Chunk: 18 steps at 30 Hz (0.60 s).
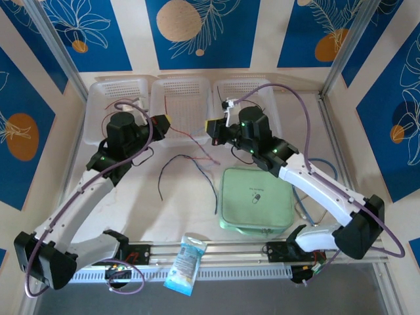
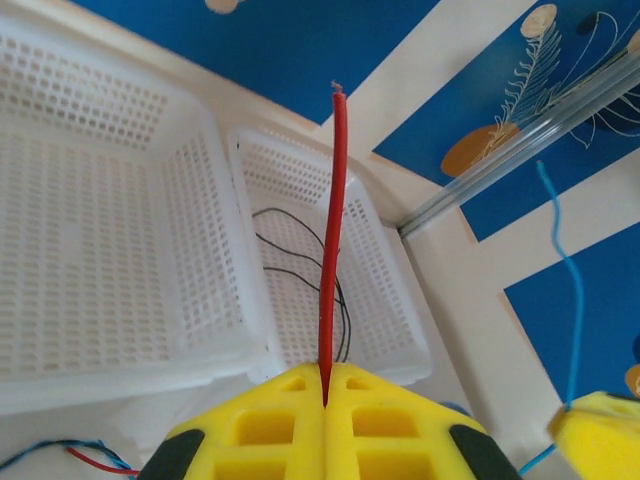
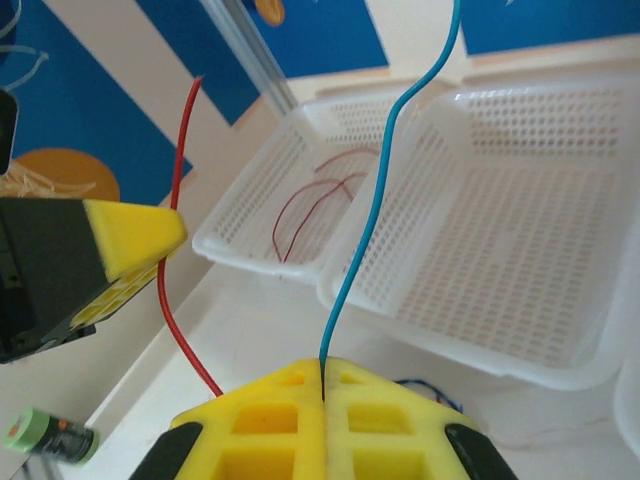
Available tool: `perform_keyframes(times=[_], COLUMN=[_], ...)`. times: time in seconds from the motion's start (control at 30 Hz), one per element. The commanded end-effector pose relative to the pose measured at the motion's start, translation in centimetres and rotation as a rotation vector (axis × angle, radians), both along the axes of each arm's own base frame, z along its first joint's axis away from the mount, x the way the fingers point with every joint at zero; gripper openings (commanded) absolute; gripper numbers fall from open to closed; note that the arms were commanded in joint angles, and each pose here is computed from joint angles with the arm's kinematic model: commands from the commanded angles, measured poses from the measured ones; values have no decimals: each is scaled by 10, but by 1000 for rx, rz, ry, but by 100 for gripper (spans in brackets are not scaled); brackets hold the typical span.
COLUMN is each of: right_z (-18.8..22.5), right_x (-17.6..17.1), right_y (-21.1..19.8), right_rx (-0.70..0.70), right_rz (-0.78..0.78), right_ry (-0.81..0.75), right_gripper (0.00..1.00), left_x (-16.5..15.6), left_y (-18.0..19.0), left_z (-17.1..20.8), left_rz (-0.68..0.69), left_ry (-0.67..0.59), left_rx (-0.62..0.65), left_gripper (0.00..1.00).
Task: Untangle the cables
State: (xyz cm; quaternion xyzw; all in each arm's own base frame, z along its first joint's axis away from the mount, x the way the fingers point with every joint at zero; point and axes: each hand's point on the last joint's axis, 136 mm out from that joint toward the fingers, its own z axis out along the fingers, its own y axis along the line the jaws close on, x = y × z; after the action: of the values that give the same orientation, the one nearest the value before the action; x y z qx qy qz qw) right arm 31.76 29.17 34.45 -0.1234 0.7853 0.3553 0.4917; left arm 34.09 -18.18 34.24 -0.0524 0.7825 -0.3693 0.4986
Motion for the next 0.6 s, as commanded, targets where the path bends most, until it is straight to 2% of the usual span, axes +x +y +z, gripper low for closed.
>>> perform_keyframes(times=[0.0,0.27,0.57], right_z=[44,110,180], right_x=[4,4,-11], right_y=[-17,-39,-67], right_rx=[65,125,173], right_rz=[-98,-188,-236], right_ry=[-111,-277,-449], right_gripper=[0,0,0], left_x=[-3,-8,-9], left_y=[10,26,42], left_z=[38,101,157], left_rz=[19,72,165], left_ry=[-119,-296,-458], left_rx=[100,205,249], left_gripper=[0,0,0])
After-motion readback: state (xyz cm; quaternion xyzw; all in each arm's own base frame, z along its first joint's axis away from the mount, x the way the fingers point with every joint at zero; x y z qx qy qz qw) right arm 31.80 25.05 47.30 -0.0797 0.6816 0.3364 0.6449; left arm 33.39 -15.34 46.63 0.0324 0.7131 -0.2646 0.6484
